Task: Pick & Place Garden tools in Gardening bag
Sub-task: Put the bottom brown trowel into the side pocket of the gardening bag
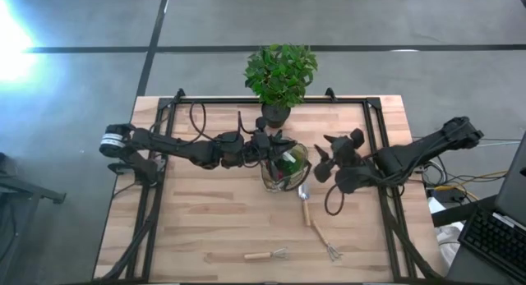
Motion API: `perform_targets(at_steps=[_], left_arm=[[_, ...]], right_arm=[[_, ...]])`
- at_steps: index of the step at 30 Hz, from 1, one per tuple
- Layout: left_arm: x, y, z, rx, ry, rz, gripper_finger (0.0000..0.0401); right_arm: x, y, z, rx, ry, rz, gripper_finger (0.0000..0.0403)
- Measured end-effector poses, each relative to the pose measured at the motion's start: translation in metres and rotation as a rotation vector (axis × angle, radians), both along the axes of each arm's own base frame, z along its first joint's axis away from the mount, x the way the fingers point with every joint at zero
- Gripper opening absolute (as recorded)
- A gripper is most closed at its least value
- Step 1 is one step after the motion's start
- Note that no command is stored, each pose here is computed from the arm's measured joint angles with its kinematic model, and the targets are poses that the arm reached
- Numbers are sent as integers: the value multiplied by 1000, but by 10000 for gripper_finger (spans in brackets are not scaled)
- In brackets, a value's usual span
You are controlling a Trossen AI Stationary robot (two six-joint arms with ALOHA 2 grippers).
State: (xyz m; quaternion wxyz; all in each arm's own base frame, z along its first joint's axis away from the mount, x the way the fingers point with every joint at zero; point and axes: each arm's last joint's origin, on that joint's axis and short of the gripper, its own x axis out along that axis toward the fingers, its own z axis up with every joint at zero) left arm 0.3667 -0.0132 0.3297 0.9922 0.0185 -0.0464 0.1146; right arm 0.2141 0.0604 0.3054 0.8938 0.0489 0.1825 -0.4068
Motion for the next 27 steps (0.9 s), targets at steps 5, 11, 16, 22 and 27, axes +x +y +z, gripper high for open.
perform_targets(at_steps=[5,11,16,22,27], left_arm=[[-1,-2,1,2,7,-5,5],[-6,-4,2,7,59,-12,5],[-17,-13,11,11,80,-40,5],[-37,-31,20,40,97,-110,5],[-58,-35,15,23,89,-130,5]], right_arm=[[-12,-4,-4,112,21,-24,179],[-16,-4,-8,175,59,-24,163],[-16,-4,-12,185,66,-26,149],[-17,-4,-14,185,71,-28,136],[-17,-4,-15,186,73,-27,132]])
